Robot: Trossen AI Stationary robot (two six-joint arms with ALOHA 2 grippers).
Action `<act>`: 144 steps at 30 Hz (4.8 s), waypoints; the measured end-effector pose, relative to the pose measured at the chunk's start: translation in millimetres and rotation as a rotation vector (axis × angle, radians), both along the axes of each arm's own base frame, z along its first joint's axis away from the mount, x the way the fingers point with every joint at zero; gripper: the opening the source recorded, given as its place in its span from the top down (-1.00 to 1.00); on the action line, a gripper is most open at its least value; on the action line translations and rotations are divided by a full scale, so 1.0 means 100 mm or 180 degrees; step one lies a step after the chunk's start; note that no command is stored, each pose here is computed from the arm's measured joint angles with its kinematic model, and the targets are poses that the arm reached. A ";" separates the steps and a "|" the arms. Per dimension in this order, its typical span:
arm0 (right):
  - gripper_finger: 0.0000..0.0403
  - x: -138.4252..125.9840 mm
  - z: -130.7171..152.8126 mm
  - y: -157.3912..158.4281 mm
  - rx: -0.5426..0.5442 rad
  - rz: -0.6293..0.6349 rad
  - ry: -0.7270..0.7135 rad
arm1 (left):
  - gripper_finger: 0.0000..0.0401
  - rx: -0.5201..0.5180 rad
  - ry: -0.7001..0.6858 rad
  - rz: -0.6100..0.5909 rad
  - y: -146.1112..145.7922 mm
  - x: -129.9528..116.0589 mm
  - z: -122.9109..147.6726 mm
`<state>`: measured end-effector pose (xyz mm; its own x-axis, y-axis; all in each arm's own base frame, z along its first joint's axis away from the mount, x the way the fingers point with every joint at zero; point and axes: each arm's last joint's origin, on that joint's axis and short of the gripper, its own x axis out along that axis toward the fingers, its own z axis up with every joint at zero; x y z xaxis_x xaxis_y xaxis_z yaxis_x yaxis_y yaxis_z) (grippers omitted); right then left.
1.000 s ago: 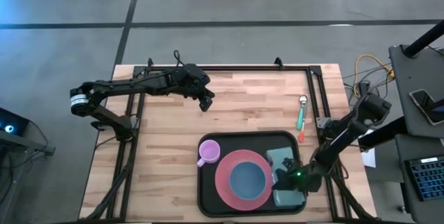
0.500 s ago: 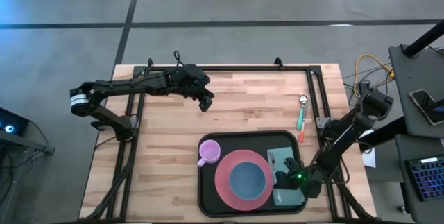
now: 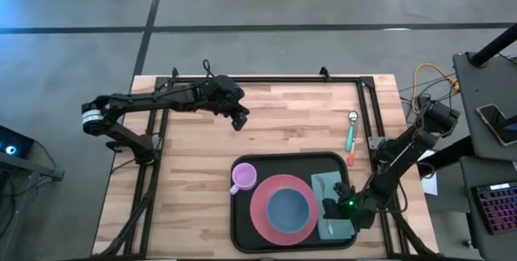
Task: Set up tray
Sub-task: Put the white patterned fork on the blue napkin, then adjust the black serving tray
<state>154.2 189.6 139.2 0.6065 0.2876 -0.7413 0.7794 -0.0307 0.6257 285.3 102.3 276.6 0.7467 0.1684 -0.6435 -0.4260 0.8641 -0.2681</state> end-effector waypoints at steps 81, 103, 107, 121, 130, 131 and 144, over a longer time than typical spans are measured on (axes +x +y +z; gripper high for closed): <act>0.75 0.21 0.16 -0.71 -0.0999 0.0123 0.0884 | 0.91 -0.0073 -0.0003 0.0040 -0.01 -0.02 -0.07; 0.74 0.36 0.04 -0.64 -0.1054 0.0643 0.0804 | 0.91 -0.0072 -0.0004 0.0041 -0.01 -0.02 -0.07; 0.73 0.37 0.04 -0.65 -0.1118 0.0718 0.0773 | 0.91 -0.0072 -0.0004 0.0041 -0.01 -0.02 -0.07; 0.73 0.51 0.08 -0.71 -0.1246 0.0666 0.0397 | 0.91 -0.0098 -0.0010 0.0064 -0.01 -0.02 -0.07; 0.73 0.42 0.24 -0.83 -0.1492 -0.0053 0.0278 | 0.91 -0.0101 -0.0012 0.0064 -0.01 -0.02 -0.07; 0.73 0.40 0.27 -0.87 -0.1523 -0.0179 0.0289 | 0.91 -0.0100 -0.0010 0.0064 -0.01 -0.02 -0.07; 0.73 -0.05 0.45 -1.31 -0.1490 0.0030 0.1484 | 0.91 -0.0114 -0.0009 0.0073 -0.01 -0.02 -0.07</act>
<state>149.3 58.7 183.9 0.1908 -0.1251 -0.9736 0.9708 0.1708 0.1683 283.3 101.4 269.3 0.7446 0.1624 -0.6474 -0.4449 0.8439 -0.3000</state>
